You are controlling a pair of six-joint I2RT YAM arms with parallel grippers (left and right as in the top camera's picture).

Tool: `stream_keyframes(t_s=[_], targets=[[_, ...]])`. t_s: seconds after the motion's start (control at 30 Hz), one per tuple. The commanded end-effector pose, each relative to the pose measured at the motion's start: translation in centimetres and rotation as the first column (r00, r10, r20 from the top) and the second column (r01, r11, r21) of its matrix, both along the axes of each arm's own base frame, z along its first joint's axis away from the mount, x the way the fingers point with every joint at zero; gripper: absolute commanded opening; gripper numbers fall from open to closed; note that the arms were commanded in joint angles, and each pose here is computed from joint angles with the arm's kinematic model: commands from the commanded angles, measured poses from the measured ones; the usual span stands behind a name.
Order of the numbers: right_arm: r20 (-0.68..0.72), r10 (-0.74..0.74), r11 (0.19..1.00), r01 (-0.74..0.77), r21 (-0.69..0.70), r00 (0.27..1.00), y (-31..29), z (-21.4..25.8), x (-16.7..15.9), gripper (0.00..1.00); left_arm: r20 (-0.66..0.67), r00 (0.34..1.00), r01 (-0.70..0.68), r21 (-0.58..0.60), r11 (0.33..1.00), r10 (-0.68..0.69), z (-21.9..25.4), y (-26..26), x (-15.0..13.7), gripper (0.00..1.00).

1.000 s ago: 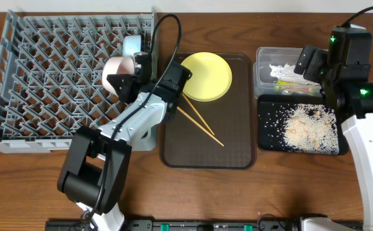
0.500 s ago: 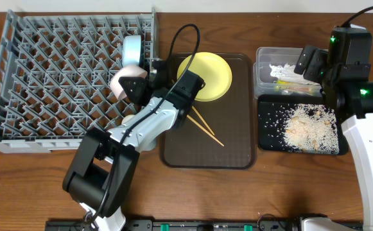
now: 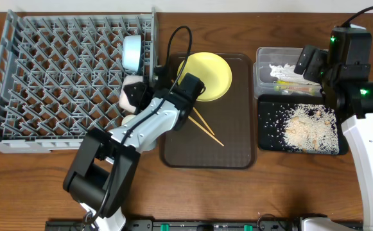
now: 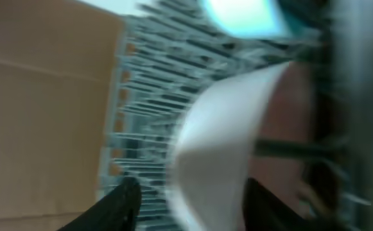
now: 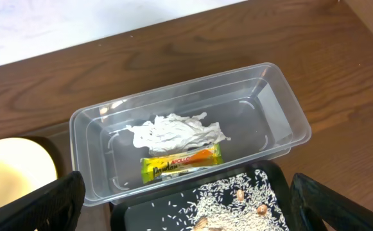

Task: Sort waste into correct bins and load items into the dishwasher
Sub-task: 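Lower the pink-white bowl into the rack and open the left gripper, then move the left gripper over the yellow plate's left edge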

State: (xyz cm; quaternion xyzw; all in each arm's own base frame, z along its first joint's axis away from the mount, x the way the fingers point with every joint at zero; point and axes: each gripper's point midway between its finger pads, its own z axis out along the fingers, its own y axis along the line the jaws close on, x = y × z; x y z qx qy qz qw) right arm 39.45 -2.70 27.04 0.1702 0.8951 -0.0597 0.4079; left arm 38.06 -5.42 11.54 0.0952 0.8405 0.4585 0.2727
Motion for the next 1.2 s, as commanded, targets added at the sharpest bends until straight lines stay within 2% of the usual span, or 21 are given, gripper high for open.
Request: stream_keyframes(t_s=[0.0,0.23,0.33,0.5,0.57,0.63,0.8,0.93,1.17], targets=[[0.010,-0.029,1.000,0.029,-0.004,1.000,-0.7,0.3,-0.1,0.99,-0.058,0.998,0.022,-0.214,0.977,-0.035,-2.4,-2.4,-0.7,0.57],[0.010,-0.029,1.000,0.029,-0.004,1.000,-0.7,0.3,-0.1,0.99,-0.010,0.998,0.059,-0.357,0.932,-0.068,-0.2,-4.2,-0.2,0.63],[0.010,-0.029,1.000,0.029,-0.004,1.000,-0.7,0.3,-0.1,0.99,0.041,0.995,0.100,-0.448,0.888,-0.091,2.1,-5.5,0.2,0.68],[0.010,-0.029,1.000,0.029,-0.004,1.000,-0.7,0.3,-0.1,0.99,0.148,0.972,0.236,-0.673,0.702,-0.185,6.2,-9.8,0.5,0.73],[0.010,-0.029,1.000,0.029,-0.004,1.000,-0.7,0.3,-0.1,0.99,0.219,0.957,0.290,-0.716,0.635,-0.191,8.3,-10.9,0.9,0.73],[0.010,-0.029,1.000,0.029,-0.004,1.000,-0.7,0.3,-0.1,0.99,0.296,0.945,0.319,-0.750,0.580,-0.136,11.0,-11.4,1.6,0.72],[0.010,-0.029,1.000,0.029,-0.004,1.000,-0.7,0.3,-0.1,0.99,0.385,0.905,0.426,-0.804,0.415,-0.182,17.1,-15.7,3.9,0.70],[0.010,-0.029,1.000,0.029,-0.004,1.000,-0.7,0.3,-0.1,0.99,0.333,0.927,0.374,-0.825,0.423,-0.170,17.1,-17.1,6.1,0.70],[0.010,-0.029,1.000,0.029,-0.004,1.000,-0.7,0.3,-0.1,0.99,0.122,0.984,0.171,-0.846,0.505,-0.129,9.5,-18.5,9.7,0.70]])
